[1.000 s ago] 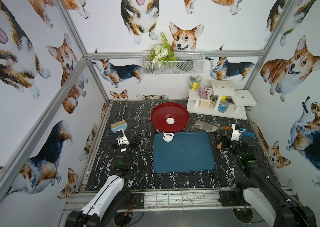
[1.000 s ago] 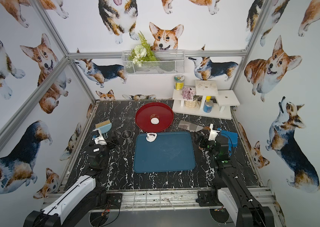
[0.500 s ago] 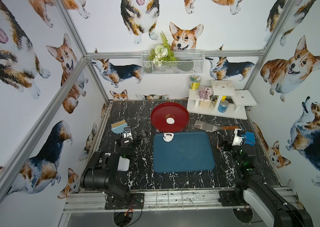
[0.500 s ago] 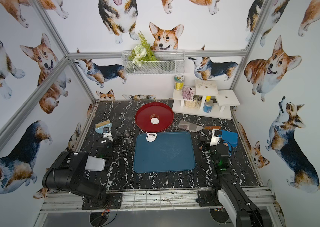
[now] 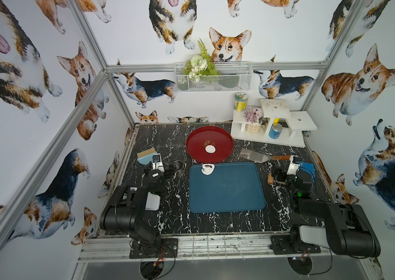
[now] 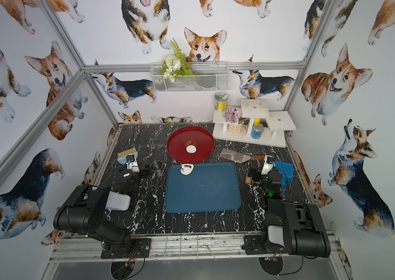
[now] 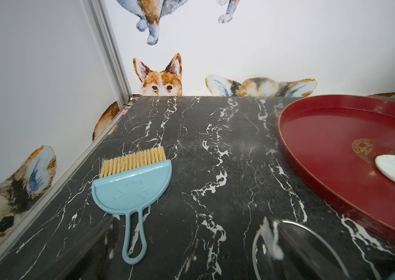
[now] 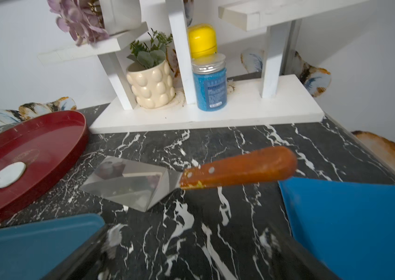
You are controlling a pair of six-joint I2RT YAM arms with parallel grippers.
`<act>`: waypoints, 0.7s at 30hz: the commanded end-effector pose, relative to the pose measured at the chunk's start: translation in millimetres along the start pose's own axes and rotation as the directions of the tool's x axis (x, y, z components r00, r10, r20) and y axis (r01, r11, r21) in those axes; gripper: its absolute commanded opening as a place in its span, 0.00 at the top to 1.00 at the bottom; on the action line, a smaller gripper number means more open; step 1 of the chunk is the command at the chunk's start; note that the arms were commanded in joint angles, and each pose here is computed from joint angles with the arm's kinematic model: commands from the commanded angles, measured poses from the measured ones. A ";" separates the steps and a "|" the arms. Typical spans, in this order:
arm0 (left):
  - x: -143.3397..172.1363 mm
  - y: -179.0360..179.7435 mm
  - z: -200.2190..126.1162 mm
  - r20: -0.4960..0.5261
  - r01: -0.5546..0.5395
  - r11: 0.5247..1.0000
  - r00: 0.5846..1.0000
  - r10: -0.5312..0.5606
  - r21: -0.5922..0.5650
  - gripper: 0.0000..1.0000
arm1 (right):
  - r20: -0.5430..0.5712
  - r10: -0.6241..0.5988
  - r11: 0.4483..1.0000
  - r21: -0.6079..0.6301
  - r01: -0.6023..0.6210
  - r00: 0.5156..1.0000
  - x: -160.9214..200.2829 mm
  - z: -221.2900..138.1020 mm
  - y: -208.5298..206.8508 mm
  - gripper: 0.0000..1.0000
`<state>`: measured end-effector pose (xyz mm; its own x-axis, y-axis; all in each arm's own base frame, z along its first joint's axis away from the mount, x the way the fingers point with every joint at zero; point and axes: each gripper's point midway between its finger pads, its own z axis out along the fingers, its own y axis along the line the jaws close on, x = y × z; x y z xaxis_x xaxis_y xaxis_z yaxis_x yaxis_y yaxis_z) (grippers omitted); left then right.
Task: Roll out the dumpling wrappers from the dough
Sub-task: Reset both arms
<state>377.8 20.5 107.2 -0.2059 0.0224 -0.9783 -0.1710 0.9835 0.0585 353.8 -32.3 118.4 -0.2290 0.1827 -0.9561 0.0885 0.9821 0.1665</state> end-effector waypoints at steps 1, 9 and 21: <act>-7.7 -3.5 0.4 0.030 -0.007 1.000 1.000 0.006 0.017 0.00 | 0.036 -0.009 0.999 -0.040 0.011 0.999 -13.9 8.8 7.1 0.00; -7.7 -3.5 0.1 0.031 -0.005 1.000 1.000 0.005 0.018 0.00 | 0.190 -0.111 0.992 -0.032 0.119 0.976 -8.1 -15.9 22.9 0.00; -7.4 -3.6 0.1 0.030 -0.007 1.000 1.000 0.006 0.018 0.00 | 0.117 -0.140 0.990 -0.001 0.142 0.983 -1.1 -4.3 23.2 0.00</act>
<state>378.3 16.5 107.3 -0.2058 0.0295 -0.9781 -0.1516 0.9865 0.0617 350.8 -6.8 121.6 -0.1293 0.0476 -0.9905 0.0383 0.9983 0.0429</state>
